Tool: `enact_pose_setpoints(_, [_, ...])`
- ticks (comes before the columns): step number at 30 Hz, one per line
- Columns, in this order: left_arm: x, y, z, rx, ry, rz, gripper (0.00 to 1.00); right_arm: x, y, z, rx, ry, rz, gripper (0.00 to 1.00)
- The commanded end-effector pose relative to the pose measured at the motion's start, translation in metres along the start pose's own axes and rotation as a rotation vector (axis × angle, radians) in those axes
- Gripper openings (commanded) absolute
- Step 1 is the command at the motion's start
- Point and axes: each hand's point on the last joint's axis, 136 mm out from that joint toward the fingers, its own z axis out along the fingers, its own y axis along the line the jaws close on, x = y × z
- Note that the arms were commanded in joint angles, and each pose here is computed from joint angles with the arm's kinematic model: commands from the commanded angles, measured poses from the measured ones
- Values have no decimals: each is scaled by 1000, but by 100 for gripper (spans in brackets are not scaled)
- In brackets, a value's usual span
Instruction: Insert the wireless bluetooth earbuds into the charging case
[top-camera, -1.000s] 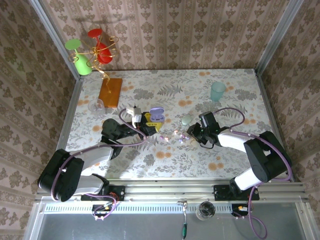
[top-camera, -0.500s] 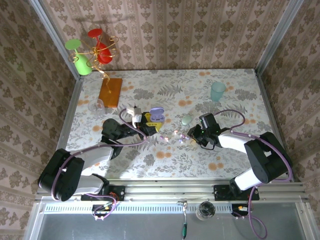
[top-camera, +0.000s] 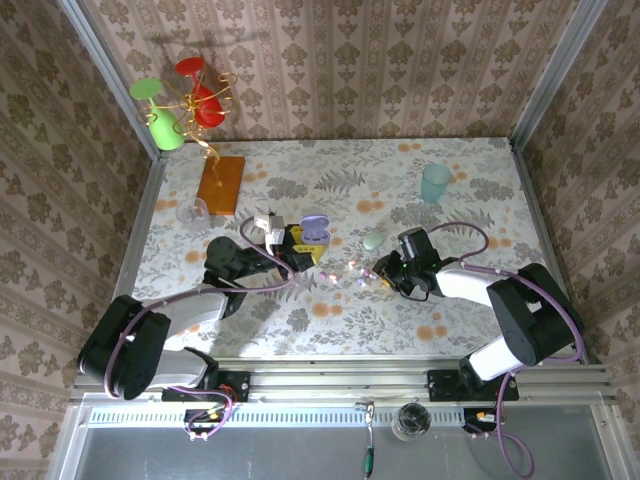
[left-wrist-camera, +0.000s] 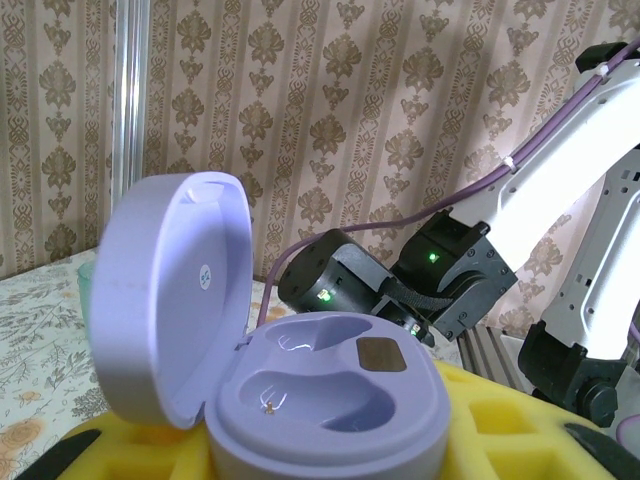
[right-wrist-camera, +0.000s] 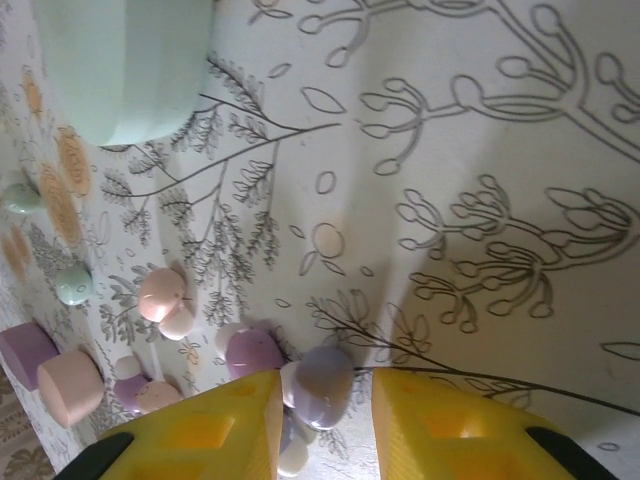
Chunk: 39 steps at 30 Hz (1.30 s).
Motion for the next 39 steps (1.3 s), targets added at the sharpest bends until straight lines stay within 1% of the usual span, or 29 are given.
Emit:
enact_pose_setpoints(1, [-7,0,1,10,-19,37,26,5,-8,3,14,12,18,32])
enact_pose_setpoints(14, [-7,-2,1,13,-18,32,26,3,-10,14,15,13,23,25])
enact_pose_setpoints(19, [-5,0,1,3,-17,38,26,2,-8,11,17,5,-1,22])
enact_pose_setpoints(22, [-1,3,-1,-14,-14,48,26,-2,-7,0,48,-19,-73,23])
enact_pose_setpoints(24, [3,8,-1,-31,-2,48,26,-5,-3,-9,59,-36,-154,23])
enact_pose_setpoints(28, [20,17,-2,-66,61,66,25,-7,10,-32,76,-51,-335,23])
enact_pose_setpoints(30, [27,20,-2,-82,88,79,25,-8,25,-48,37,-75,-424,23])
enact_pose_setpoints(34, [42,33,-3,-133,154,99,25,-5,47,-74,4,-108,-565,23])
enact_pose_setpoints(37, [45,37,-2,-146,163,124,25,-1,61,-92,15,-141,-681,22])
enact_pose_setpoints(39, [46,40,-1,-150,169,129,25,4,76,-103,-6,-171,-751,21])
